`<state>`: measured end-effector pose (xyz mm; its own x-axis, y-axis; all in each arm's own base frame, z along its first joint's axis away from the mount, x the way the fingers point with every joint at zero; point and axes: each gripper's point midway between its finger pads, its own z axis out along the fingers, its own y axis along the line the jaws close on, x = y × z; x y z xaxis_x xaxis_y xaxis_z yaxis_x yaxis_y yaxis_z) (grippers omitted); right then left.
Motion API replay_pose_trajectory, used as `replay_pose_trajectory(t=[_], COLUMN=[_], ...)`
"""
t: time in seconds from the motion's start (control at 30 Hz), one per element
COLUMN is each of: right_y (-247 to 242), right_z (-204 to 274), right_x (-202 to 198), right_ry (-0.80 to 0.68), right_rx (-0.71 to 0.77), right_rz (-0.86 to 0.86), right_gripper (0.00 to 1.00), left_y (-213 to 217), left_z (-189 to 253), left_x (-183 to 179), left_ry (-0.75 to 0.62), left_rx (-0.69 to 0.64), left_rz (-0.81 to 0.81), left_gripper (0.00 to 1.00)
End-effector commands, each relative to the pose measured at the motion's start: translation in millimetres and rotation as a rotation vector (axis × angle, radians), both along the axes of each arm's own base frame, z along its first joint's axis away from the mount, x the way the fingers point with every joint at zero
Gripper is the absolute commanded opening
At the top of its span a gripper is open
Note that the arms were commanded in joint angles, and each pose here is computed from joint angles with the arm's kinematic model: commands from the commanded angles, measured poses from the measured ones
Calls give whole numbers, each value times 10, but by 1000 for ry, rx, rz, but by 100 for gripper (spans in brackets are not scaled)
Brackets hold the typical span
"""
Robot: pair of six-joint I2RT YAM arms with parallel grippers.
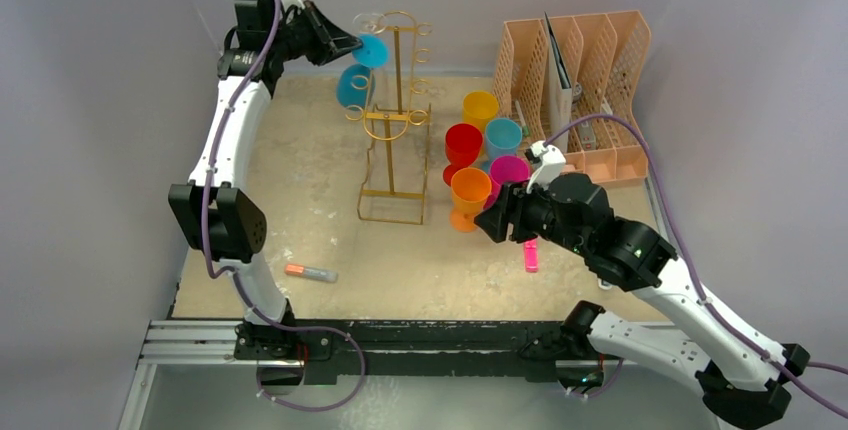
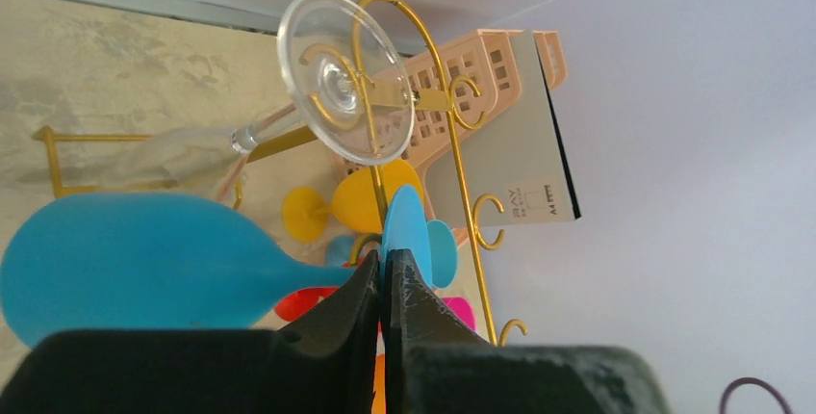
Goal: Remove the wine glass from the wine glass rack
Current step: Pick up the wine glass from the wine rack.
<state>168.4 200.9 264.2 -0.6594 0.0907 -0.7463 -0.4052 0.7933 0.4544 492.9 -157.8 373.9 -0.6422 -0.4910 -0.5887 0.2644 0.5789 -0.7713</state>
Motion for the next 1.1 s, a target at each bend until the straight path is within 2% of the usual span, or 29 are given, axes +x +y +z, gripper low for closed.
replay_pose_trajectory(t=[0.0, 0.4, 0.7, 0.8, 0.87, 0.97, 1.07], right_y=[-111, -185, -186, -174, -159, -82, -56], right_z=[44, -7, -14, -15, -28, 22, 57], right_x=[54, -8, -8, -19, -9, -1, 1], right_ry=[-24, 18, 19, 21, 21, 21, 22], right_rx=[-15, -4, 3, 0, 0, 24, 32], right_rz=[-57, -95, -100, -88, -86, -66, -58], right_gripper=[60, 60, 60, 58, 56, 56, 58], left_y=[32, 134, 413, 487, 517, 592, 684], left_z=[220, 418, 473, 550, 715, 910, 832], left_x=[-82, -140, -188, -273, -397, -650, -863], left_ry=[-21, -1, 6, -15, -74, -146, -143], left_rx=[-83, -182, -263, -294, -316, -259, -163], left_rz=[1, 8, 46, 43, 27, 20, 80], left_gripper=[0, 0, 0, 0, 0, 0, 0])
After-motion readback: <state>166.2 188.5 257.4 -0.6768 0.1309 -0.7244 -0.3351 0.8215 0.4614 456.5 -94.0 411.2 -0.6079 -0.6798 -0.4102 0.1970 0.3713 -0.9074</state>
